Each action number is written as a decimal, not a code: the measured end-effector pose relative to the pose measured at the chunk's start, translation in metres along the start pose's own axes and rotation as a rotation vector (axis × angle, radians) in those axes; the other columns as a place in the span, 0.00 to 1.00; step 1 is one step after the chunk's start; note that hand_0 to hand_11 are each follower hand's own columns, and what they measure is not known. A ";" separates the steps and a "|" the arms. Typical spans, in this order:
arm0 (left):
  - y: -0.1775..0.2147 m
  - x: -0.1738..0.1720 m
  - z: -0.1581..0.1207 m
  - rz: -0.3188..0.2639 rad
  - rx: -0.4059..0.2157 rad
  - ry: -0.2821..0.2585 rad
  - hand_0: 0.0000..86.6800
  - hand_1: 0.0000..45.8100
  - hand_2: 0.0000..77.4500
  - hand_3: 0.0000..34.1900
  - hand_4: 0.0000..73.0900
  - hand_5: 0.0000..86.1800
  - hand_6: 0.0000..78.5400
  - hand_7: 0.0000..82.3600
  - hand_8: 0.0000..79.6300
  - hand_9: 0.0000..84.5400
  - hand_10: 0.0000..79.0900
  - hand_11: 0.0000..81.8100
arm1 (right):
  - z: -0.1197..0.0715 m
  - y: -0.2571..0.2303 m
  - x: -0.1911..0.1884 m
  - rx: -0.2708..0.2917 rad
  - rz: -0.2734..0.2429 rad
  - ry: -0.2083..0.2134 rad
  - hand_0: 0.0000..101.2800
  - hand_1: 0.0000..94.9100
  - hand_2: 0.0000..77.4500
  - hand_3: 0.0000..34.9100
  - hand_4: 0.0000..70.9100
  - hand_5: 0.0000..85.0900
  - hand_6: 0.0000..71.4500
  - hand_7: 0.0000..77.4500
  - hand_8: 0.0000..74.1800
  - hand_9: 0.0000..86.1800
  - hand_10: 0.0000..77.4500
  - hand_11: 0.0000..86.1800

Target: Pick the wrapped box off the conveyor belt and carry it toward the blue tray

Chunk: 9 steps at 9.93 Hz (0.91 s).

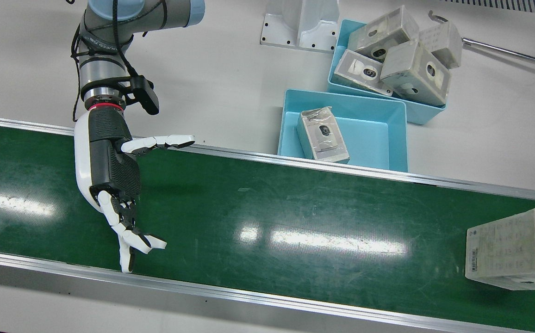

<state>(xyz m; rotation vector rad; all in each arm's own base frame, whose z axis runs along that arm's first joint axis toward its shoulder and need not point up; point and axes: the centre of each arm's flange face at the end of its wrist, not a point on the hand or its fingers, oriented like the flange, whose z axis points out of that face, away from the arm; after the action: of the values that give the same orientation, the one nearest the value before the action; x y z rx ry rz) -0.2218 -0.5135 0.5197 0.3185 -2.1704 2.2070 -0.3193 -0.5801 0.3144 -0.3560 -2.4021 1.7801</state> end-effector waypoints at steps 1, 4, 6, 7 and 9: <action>0.000 0.000 0.000 0.000 0.000 0.000 0.00 0.00 0.01 0.00 0.00 0.01 0.01 0.01 0.01 0.01 0.01 0.01 | 0.000 0.001 0.001 0.000 0.000 0.001 0.48 0.17 0.11 0.01 0.15 0.19 0.11 0.31 0.03 0.04 0.00 0.01; 0.000 0.000 0.000 0.000 0.000 0.000 0.00 0.00 0.01 0.00 0.00 0.01 0.01 0.01 0.01 0.01 0.01 0.01 | 0.001 0.004 0.004 -0.002 0.003 0.001 0.47 0.15 0.11 0.00 0.15 0.17 0.11 0.31 0.02 0.04 0.00 0.01; 0.000 0.000 0.000 0.000 0.000 0.000 0.00 0.00 0.01 0.00 0.00 0.01 0.01 0.01 0.01 0.01 0.01 0.01 | 0.001 0.004 0.005 -0.002 0.004 0.000 0.47 0.13 0.10 0.01 0.15 0.18 0.11 0.31 0.02 0.04 0.00 0.01; 0.000 0.000 0.000 0.000 0.000 0.000 0.00 0.00 0.01 0.00 0.00 0.01 0.01 0.01 0.01 0.01 0.01 0.01 | 0.002 0.005 0.005 -0.003 0.005 0.000 0.47 0.14 0.11 0.00 0.16 0.18 0.11 0.31 0.02 0.04 0.00 0.01; 0.000 0.000 0.000 0.000 0.000 0.000 0.00 0.00 0.01 0.00 0.00 0.01 0.01 0.01 0.01 0.01 0.00 0.01 | 0.003 0.005 0.008 -0.001 0.003 0.001 0.47 0.14 0.11 0.00 0.16 0.18 0.11 0.31 0.03 0.04 0.00 0.01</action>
<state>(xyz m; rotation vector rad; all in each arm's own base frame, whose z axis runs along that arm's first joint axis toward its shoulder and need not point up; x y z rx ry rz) -0.2218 -0.5135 0.5197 0.3184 -2.1704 2.2069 -0.3269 -0.5798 0.3089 -0.3607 -2.4033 1.7803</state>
